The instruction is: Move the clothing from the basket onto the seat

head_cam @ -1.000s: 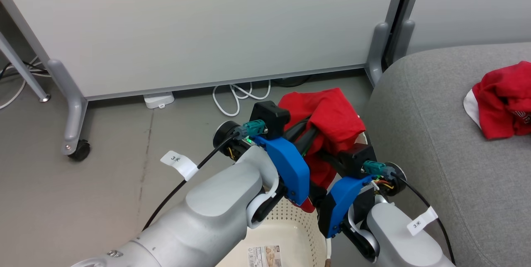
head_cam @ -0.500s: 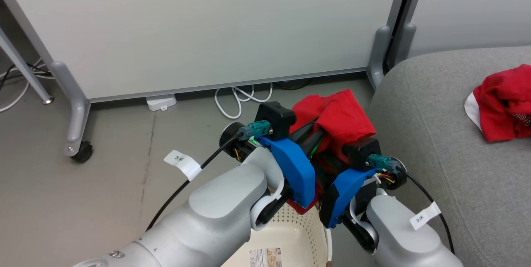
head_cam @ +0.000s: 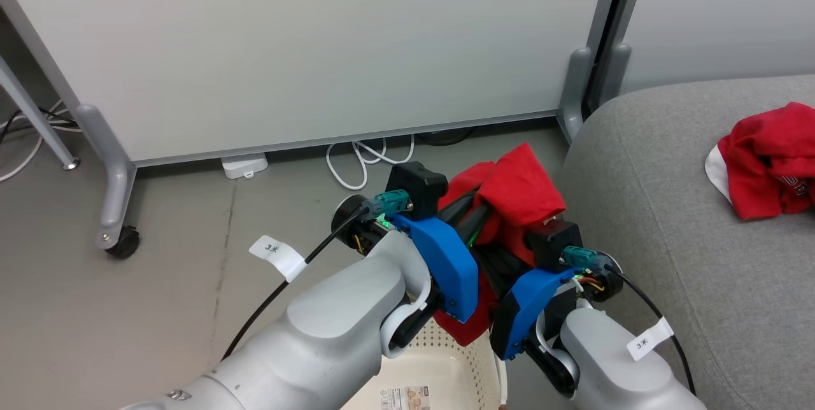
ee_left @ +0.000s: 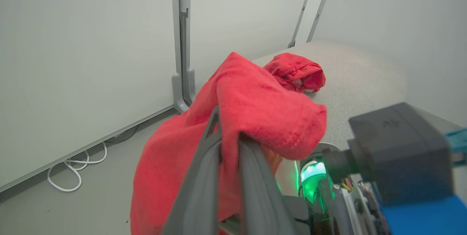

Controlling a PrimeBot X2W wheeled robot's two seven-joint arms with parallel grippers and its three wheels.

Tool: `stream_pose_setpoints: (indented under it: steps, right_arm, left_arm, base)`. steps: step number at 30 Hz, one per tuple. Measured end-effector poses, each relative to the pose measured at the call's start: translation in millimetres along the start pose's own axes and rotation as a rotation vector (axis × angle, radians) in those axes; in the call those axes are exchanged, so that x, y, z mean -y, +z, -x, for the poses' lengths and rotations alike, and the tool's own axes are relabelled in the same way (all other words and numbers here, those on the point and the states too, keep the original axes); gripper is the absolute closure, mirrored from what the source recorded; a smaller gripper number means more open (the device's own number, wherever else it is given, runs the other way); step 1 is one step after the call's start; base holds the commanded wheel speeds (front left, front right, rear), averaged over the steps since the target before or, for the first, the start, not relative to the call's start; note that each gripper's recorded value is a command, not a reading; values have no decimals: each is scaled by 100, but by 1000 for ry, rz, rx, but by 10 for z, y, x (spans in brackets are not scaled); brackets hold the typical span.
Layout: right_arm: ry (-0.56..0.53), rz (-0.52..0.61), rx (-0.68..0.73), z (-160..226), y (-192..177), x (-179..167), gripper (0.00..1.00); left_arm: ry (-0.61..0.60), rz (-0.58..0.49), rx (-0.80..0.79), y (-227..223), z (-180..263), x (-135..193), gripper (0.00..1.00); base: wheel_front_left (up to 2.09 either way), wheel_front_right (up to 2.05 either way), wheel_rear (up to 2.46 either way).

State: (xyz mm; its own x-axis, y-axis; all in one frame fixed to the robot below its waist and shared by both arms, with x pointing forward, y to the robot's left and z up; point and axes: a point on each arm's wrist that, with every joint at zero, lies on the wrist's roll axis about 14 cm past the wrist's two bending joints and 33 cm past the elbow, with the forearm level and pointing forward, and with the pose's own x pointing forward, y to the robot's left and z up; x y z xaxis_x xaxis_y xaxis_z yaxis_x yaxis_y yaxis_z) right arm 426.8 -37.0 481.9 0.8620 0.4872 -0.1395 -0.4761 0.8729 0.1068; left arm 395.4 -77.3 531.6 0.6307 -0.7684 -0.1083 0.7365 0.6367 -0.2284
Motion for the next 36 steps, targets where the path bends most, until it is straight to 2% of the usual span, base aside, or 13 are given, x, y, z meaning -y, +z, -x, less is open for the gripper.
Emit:
stream_pose_setpoints:
  steps: [9,11,12,13,24,27,36]
  right_arm:
    - [3,3,-3,5,-13,-6,100]
    - [4,3,-2,7,-13,-6,100]
    - [3,3,-2,8,-13,-5,100]
    - [3,3,0,9,-12,-2,100]
    - [-14,9,14,2,23,57,100]
    - [-18,6,21,-13,43,70,100]
    - [-34,10,71,-38,178,129,100]
  left_arm:
    - [30,-14,-13,-68,14,-91,100]
    - [37,-21,-12,-77,18,-116,53]
    - [42,-21,-15,-88,20,-132,4]
    - [48,-20,-19,-107,26,-147,0]
    - [96,1,-10,-191,92,-298,0]
    - [117,12,40,-67,125,-384,0]
    - [190,38,125,-138,483,-603,0]
  base:
    - [0,0,0]
    - [0,0,0]
    - [0,0,0]
    - [0,0,0]
    - [0,0,0]
    - [0,0,0]
    - [0,0,0]
